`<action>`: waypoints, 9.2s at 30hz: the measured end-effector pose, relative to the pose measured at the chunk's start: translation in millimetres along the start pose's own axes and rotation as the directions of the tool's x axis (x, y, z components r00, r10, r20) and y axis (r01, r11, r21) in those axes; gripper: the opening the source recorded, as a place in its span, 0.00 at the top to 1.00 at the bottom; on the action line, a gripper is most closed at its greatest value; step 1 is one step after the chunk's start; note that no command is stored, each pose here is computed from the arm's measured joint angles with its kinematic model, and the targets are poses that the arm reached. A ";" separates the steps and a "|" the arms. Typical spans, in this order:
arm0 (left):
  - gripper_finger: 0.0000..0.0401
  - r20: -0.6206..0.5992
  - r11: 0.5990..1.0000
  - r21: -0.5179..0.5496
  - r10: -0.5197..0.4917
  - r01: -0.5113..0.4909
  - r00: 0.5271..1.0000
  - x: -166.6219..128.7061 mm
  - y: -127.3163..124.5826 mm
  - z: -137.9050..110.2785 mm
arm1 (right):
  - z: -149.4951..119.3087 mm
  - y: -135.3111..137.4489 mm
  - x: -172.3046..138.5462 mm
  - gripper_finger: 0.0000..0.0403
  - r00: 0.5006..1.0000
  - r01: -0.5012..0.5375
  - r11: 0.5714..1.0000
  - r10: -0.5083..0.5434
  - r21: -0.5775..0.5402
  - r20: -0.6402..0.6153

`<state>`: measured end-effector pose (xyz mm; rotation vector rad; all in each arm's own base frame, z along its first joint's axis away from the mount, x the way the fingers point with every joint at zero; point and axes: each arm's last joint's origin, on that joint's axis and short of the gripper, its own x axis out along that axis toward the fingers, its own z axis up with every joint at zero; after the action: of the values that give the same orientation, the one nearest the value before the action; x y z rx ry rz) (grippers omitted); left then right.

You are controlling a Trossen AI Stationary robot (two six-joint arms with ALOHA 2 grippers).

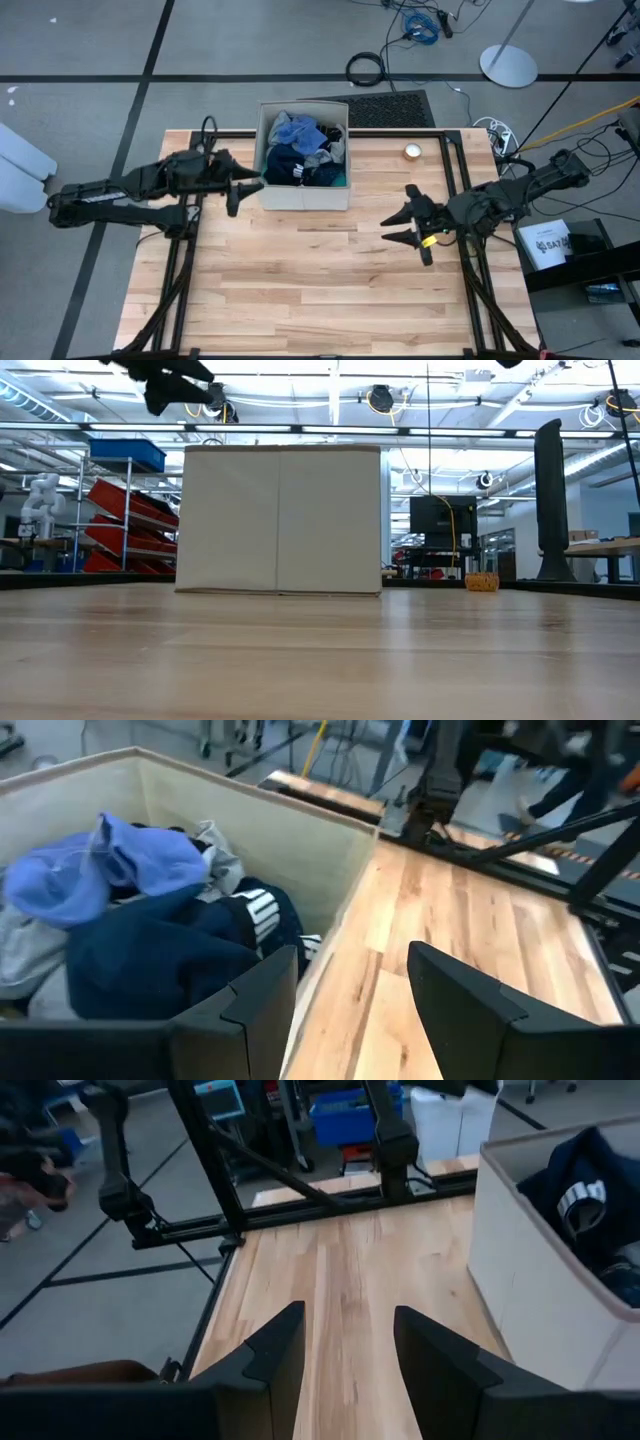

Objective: Sort clothes
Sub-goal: Return to Home Position

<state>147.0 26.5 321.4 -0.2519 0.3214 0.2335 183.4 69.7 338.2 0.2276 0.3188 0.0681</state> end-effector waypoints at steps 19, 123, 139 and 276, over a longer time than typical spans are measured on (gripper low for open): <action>0.50 0.268 0.996 0.006 -0.088 0.090 0.959 -6.1 12.8 -68.4 | -35.1 -19.7 -22.5 0.64 0.999 -0.004 0.999 0.002 0.037 0.049; 0.50 0.201 0.989 0.027 -0.147 0.145 0.969 14.2 33.6 -166.7 | -177.3 -110.8 -23.4 0.65 0.994 0.019 0.999 -0.015 -0.041 0.113; 0.50 0.228 0.992 0.123 -0.039 0.011 0.973 14.4 36.6 -165.7 | -177.5 -112.2 -23.4 0.65 0.991 0.070 0.995 -0.061 -0.077 0.117; 0.50 0.227 0.988 0.155 -0.042 0.007 0.973 14.5 36.6 -165.9 | -177.5 -112.1 -23.4 0.64 0.991 0.070 0.995 -0.061 -0.077 0.117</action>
<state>104.1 17.2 156.7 -0.0753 0.1055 0.2099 108.2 -4.3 155.2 0.1396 0.2084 0.0027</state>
